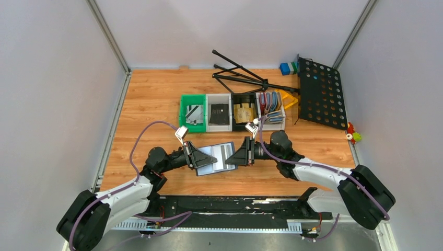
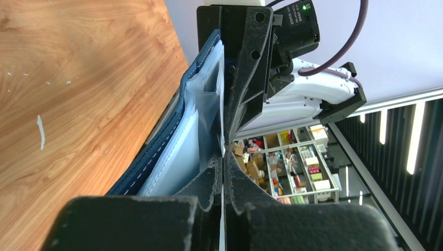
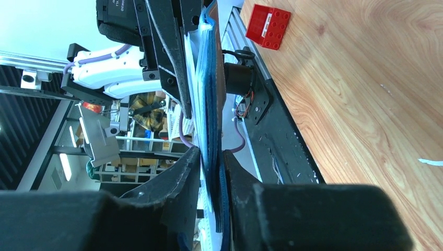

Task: Take the credit cards out of the card holder
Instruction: Remove the credit card from the card holder.

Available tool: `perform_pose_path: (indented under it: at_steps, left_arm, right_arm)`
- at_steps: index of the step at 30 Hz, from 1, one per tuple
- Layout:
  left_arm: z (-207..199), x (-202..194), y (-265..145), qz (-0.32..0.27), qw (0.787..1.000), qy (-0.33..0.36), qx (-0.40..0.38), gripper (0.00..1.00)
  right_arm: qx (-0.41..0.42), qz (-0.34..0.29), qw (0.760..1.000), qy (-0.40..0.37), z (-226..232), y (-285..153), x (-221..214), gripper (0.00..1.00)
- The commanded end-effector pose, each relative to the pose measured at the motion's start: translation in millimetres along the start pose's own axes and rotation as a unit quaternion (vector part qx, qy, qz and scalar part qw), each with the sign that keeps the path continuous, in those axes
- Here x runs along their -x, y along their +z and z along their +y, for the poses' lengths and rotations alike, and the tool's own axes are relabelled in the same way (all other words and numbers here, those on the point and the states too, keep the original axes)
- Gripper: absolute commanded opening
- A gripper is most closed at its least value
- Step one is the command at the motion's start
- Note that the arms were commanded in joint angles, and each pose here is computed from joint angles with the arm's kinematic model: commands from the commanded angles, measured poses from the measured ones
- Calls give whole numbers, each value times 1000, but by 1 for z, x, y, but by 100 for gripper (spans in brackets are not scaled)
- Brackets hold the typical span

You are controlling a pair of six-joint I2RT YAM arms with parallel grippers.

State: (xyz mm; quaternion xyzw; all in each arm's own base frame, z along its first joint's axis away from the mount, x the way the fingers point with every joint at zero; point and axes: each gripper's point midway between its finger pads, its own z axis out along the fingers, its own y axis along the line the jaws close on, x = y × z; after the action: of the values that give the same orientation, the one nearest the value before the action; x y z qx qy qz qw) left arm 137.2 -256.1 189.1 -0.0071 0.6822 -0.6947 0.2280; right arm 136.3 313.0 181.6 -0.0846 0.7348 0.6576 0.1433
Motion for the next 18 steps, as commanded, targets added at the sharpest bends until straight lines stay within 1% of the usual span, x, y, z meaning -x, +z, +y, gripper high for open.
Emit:
perform_pose_path:
  at_steps: [1, 3, 5, 14, 18]
  left_arm:
    - [-11, 2, -1, -2, 999, 28, -23, 0]
    - [-9, 1, -2, -1, 999, 26, -21, 0]
    - [-7, 1, -3, -1, 1000, 24, -19, 0]
    - [0, 1, -6, 2, 1000, 25, -2, 0]
    - [5, 0, -7, 6, 1000, 25, 7, 0]
  right_arm:
    - [24, -8, 1000, -15, 9, 0, 4, 20]
    - [24, -10, 1000, -9, 7, -2, 4, 15]
    - [23, -14, 1000, -7, 6, -4, 5, 12]
    - [14, -25, 1000, -7, 2, -12, 6, 3]
    - [10, -29, 999, -7, 0, -16, 8, 2]
